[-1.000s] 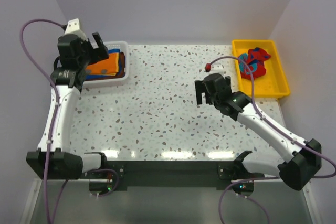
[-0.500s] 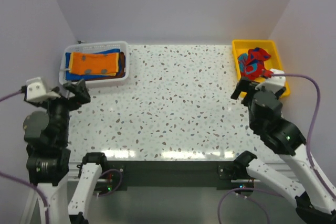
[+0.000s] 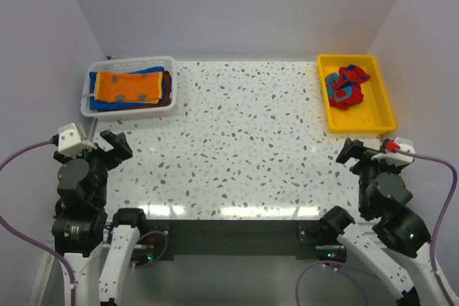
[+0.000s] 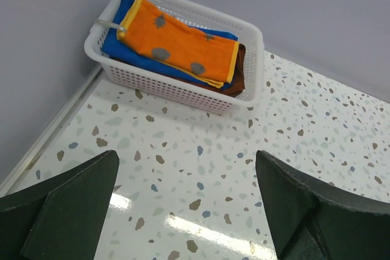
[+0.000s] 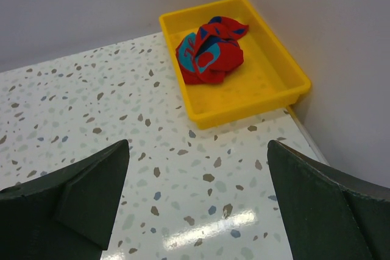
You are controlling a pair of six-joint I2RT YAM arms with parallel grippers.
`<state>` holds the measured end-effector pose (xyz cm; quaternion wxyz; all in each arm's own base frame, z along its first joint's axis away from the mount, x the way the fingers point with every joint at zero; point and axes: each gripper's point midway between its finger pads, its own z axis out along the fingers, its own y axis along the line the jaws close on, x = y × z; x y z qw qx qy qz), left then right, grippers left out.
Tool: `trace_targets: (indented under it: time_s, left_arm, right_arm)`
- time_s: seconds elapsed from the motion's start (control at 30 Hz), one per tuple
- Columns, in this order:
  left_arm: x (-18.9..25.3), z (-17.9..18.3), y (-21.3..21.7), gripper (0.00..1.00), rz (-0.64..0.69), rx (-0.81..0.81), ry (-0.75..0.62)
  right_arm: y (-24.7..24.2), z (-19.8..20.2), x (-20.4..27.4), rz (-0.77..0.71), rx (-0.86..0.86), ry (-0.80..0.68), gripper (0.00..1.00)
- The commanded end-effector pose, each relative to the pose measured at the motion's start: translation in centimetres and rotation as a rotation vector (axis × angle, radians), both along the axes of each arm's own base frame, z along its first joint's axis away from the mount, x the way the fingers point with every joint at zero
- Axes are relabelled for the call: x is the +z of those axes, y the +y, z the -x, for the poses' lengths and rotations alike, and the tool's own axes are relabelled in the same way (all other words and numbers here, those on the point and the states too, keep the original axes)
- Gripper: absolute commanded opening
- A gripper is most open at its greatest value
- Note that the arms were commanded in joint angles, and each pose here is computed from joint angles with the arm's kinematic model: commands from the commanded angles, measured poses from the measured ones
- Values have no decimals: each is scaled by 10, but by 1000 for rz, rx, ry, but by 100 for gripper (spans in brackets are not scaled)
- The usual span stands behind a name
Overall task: Fold and stack the towels
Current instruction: Neatly place the folded towel into the bin
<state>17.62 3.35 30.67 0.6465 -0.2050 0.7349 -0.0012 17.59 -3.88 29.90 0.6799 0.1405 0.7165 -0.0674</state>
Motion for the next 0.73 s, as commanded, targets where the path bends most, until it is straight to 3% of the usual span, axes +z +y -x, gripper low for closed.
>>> trace_targets:
  time_s: [0.0, 0.7]
  left_arm:
    - [8, -8, -8, 100, 31, -33, -35]
    - [1, -21, -12, 100, 29, -58, -14]
  right_arm:
    - [-9, 7, 0, -2, -17, -46, 99]
    - [-1, 10, -6, -31, 56, -86, 99]
